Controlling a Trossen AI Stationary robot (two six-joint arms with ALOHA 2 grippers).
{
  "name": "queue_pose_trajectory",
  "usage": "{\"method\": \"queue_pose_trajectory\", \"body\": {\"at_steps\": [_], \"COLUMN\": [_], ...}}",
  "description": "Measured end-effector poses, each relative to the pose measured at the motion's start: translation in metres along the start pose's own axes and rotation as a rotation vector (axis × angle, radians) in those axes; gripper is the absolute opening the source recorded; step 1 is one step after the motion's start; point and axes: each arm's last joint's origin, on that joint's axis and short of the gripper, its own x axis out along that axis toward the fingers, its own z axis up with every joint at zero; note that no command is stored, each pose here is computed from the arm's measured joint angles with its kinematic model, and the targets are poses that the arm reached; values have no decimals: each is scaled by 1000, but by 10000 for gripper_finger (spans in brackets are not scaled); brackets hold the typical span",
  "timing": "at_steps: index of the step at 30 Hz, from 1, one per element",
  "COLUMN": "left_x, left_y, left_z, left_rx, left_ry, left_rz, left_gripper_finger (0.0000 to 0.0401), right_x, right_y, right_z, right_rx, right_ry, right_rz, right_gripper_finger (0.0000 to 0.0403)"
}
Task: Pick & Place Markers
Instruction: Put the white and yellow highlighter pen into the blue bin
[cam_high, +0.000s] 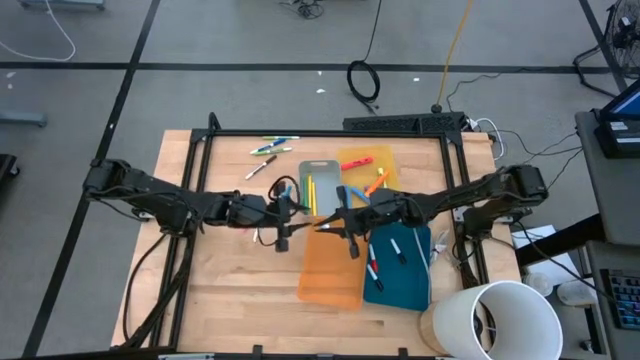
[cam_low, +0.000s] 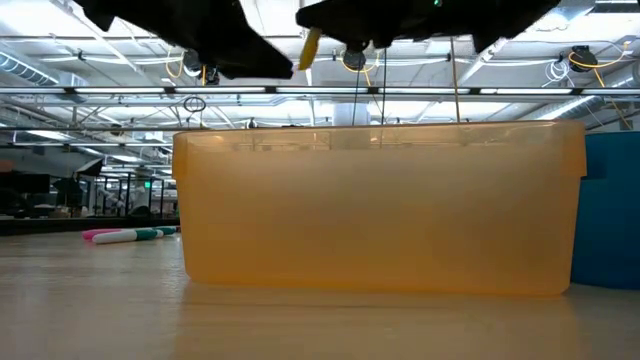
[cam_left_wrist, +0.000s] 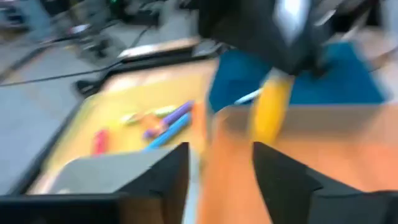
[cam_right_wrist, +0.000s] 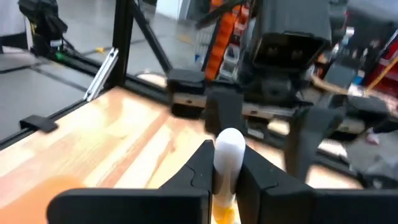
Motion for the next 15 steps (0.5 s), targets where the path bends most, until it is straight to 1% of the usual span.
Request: {"method": "queue_pose_trajectory", "body": {"at_steps": [3, 7, 9, 11, 15], "left_x": [-4, -11, -17, -25, -42], "left_y": [-1, -4, -2, -1, 3], "left_z": [1, 2, 5, 2, 4], "left_rx": [41, 74, 76, 83, 28], "left_ry": [9, 32, 36, 85, 107], "left_rz": [69, 140, 186, 223, 232], "left_gripper_finger": [227, 270, 283, 291, 295], "right_x": [-12, -31, -41, -52, -76], "right_y": [5, 19, 30, 41, 61], "right_z": [9, 19, 23, 28, 30], "right_rx": [28, 102, 139, 173, 253], "right_ry": [75, 177, 234, 288, 439], "right_rz": [-1, 68, 116, 163, 240], "right_gripper_finger": [24, 24, 24, 24, 24]}}
